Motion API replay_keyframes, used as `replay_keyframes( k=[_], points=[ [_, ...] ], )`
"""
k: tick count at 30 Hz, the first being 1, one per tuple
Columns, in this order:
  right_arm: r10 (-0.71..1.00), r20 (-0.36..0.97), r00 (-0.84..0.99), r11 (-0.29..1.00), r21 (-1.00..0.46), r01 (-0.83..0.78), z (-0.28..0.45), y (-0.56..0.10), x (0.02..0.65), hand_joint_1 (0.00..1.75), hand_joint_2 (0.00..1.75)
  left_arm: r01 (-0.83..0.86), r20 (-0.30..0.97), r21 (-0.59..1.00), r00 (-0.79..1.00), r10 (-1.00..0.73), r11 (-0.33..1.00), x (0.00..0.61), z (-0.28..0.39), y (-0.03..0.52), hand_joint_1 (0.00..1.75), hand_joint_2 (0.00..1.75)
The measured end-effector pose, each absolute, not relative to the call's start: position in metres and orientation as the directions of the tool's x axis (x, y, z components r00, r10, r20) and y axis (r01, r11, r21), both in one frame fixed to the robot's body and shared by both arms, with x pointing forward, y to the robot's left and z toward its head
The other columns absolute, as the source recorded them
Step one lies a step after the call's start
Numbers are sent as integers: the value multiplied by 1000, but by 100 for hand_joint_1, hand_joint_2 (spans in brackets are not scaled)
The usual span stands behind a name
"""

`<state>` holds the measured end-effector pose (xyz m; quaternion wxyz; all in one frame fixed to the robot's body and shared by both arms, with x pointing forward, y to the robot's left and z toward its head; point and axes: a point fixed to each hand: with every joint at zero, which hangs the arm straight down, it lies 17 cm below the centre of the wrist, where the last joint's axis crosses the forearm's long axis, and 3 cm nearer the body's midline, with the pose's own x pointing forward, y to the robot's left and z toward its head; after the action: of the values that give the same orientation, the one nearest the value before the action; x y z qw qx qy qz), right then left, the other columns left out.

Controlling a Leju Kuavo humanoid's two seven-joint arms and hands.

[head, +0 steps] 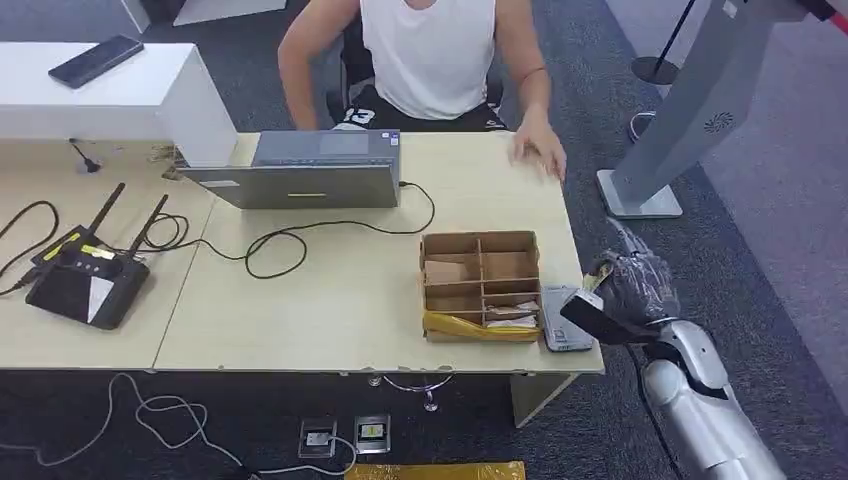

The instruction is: Pass the card to the sensor for recognition and then transmit it.

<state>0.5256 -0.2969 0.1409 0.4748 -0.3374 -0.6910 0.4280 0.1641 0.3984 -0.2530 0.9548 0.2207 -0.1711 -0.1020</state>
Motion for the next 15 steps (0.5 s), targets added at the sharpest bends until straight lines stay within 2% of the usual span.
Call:
replay_keyframes(
  k=[5,9,15],
  points=[
    [873,292,-390,382,-907,175,208,-294,553,175,175,124,285,458,917,-278,880,168,-252,398,0,0],
    [875,203,-439,357,-883,305,292,-293,581,175,175,136,290,460,911,-293,877,172,-251,397,0,0],
    [889,110,-445,313,-854,415,375,-299,610,175,175,175,297,455,894,-335,873,182,-249,391,0,0]
  ],
)
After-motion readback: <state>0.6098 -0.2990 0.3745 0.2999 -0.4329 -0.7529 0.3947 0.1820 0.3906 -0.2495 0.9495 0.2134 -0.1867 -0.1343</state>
